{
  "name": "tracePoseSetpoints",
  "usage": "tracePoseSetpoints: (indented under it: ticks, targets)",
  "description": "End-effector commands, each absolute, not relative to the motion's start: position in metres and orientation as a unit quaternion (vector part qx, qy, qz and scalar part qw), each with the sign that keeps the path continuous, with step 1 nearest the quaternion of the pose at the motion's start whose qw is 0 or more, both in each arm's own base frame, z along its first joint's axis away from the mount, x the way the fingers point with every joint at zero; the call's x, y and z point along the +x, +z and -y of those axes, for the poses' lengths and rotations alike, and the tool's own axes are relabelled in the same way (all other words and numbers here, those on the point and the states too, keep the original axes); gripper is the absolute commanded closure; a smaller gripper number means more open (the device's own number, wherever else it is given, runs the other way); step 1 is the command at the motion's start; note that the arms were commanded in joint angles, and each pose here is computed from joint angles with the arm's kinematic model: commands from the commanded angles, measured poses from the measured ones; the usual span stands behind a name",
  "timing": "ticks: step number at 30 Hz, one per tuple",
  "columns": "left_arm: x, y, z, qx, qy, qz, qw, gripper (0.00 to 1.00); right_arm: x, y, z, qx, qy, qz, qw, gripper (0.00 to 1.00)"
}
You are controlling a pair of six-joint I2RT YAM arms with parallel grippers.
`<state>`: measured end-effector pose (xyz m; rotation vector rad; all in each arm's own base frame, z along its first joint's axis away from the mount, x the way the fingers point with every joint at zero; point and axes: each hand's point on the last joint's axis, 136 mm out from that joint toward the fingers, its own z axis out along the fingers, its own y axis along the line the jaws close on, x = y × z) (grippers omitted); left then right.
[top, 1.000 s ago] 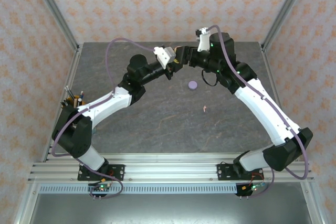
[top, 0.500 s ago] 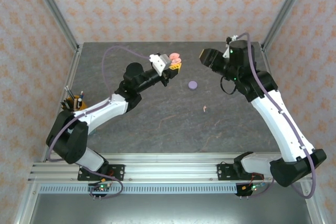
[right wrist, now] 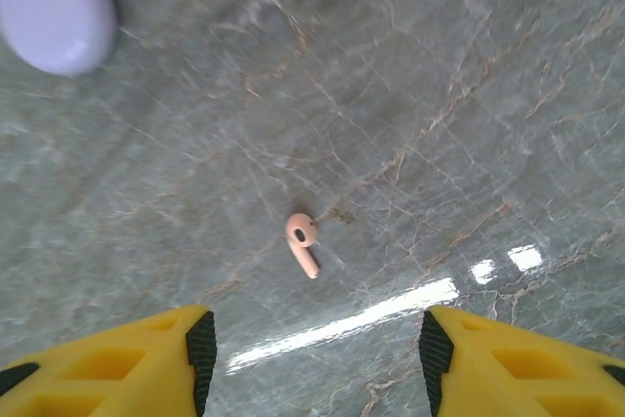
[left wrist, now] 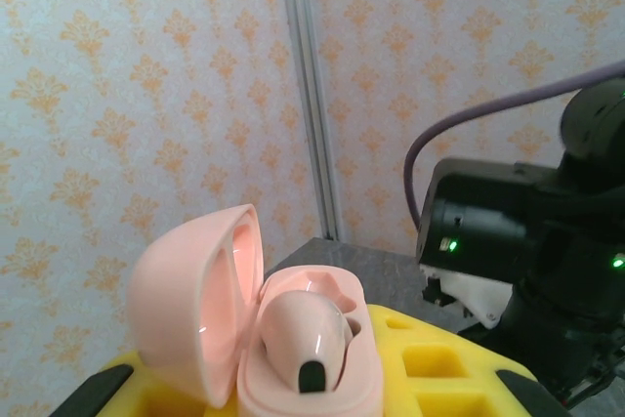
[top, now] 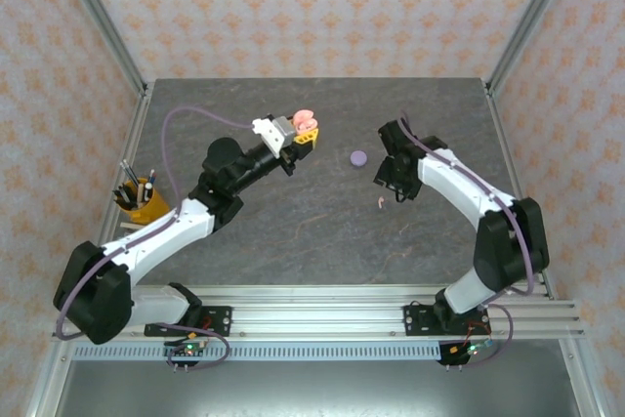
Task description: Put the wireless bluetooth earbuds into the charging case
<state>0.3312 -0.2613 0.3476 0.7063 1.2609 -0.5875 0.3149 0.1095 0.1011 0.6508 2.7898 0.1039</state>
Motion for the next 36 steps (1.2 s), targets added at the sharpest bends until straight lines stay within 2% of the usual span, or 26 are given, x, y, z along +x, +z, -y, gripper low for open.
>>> tracePoseSetpoints:
  ticks: [1,12,29,36]
  targets:
    - [0.321,0.359,0.249,0.302,-0.257,-0.56,0.727,1.0,0.314,0.084,-0.11,0.247,0.029,-0.962,0.113,0.43]
    - [0.312,0.35,0.239,0.296,-0.246,-0.564,0.731,1.0,0.321,0.042,-0.123,0.232,0.021,-0.971,0.059,0.54]
    - [0.313,0.352,0.243,0.302,-0.254,-0.566,0.724,1.0,0.326,0.014,-0.126,0.205,0.017,-0.977,0.053,0.66]
    - [0.312,0.354,0.241,0.301,-0.249,-0.568,0.724,1.0,0.324,0.009,-0.131,0.196,0.032,-0.979,0.047,0.77]
